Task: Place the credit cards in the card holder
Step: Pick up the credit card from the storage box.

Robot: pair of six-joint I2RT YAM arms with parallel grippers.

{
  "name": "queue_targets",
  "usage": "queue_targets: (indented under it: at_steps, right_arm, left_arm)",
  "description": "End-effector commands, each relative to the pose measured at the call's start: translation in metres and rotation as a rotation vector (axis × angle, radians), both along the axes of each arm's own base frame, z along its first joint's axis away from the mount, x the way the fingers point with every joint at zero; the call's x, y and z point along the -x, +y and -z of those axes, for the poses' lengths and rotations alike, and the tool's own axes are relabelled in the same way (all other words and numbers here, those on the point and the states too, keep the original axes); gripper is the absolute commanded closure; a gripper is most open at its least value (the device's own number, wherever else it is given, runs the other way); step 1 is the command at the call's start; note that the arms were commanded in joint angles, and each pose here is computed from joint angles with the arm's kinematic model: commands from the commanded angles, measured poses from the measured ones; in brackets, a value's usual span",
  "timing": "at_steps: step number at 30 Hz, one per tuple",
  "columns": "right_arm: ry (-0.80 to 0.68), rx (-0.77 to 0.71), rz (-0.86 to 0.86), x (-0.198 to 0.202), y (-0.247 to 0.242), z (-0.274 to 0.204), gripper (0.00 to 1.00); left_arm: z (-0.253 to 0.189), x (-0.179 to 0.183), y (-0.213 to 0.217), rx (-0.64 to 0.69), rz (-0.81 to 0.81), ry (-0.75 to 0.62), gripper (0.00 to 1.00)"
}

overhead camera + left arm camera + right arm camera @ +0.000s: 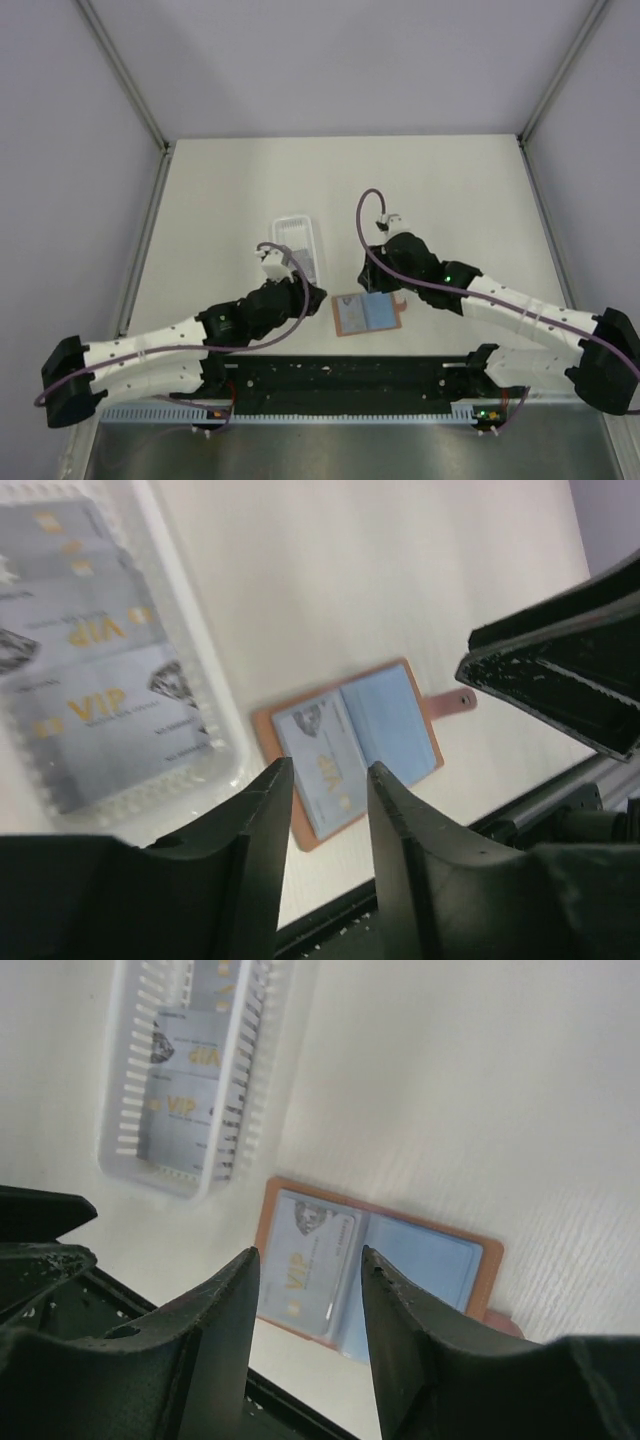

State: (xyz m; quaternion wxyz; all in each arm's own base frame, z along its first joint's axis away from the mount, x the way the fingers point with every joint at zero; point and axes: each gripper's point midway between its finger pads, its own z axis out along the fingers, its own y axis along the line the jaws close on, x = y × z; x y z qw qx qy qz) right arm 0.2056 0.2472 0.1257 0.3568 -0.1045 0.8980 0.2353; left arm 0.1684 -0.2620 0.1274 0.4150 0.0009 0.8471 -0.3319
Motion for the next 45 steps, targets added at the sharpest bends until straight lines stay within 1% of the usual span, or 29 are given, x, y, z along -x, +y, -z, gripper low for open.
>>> queue_targets:
  at_steps: [1, 3, 6, 8, 12, 18, 23, 27, 29, 31, 33, 35, 39, 41, 45]
  right_arm:
    - [-0.061, -0.037, -0.11, -0.013, 0.035, -0.039, 0.54]
    - [-0.063, -0.051, -0.148, -0.019, 0.052, -0.048, 0.54]
    - [-0.047, -0.058, -0.184, -0.029, 0.074, -0.049, 0.54]
    - [-0.007, -0.067, -0.226, -0.03, 0.093, -0.043, 0.54]
    - [0.02, -0.091, -0.273, -0.041, 0.127, -0.045, 0.54]
    - [0.067, -0.09, -0.356, -0.05, 0.17, -0.027, 0.55]
    - [0.03, -0.026, -0.467, -0.058, 0.185, -0.007, 0.57]
    - [-0.036, 0.085, -0.566, -0.068, 0.181, 0.014, 0.58]
    - [-0.055, 0.109, -0.614, -0.072, 0.178, 0.019, 0.58]
    - [-0.063, 0.103, -0.673, -0.077, 0.173, 0.021, 0.58]
    - [-0.083, 0.102, -0.754, -0.079, 0.169, 0.024, 0.55]
    - [-0.099, 0.118, -0.793, -0.087, 0.163, 0.029, 0.5]
    - [-0.108, 0.13, -0.907, -0.09, 0.162, 0.039, 0.4]
    - [-0.117, 0.127, -0.95, -0.092, 0.163, 0.041, 0.36]
    - [-0.138, 0.105, -1.036, -0.094, 0.17, 0.042, 0.33]
  left_arm:
    - [-0.014, -0.024, 0.056, -0.051, -0.208, -0.035, 0.54]
    - [-0.011, -0.03, 0.079, -0.059, -0.283, -0.023, 0.49]
    - [-0.004, -0.037, 0.102, -0.048, -0.349, 0.004, 0.48]
    - [0.0, -0.04, 0.112, -0.041, -0.378, 0.02, 0.48]
    - [0.01, -0.046, 0.119, -0.047, -0.404, 0.037, 0.48]
    - [0.028, -0.056, 0.121, -0.086, -0.413, 0.075, 0.48]
    - [0.036, -0.06, 0.116, -0.089, -0.379, 0.077, 0.49]
    - [0.042, -0.062, 0.108, -0.088, -0.338, 0.083, 0.52]
    - [0.044, -0.062, 0.105, -0.084, -0.324, 0.088, 0.57]
    - [0.046, -0.062, 0.103, -0.084, -0.317, 0.093, 0.63]
    - [0.047, -0.061, 0.103, -0.086, -0.311, 0.095, 0.67]
    - [0.047, -0.061, 0.103, -0.083, -0.311, 0.096, 0.71]
    - [0.051, -0.057, 0.102, -0.074, -0.301, 0.106, 0.78]
    - [0.053, -0.055, 0.103, -0.074, -0.302, 0.112, 0.8]
    - [0.059, -0.052, 0.106, -0.096, -0.303, 0.131, 0.8]
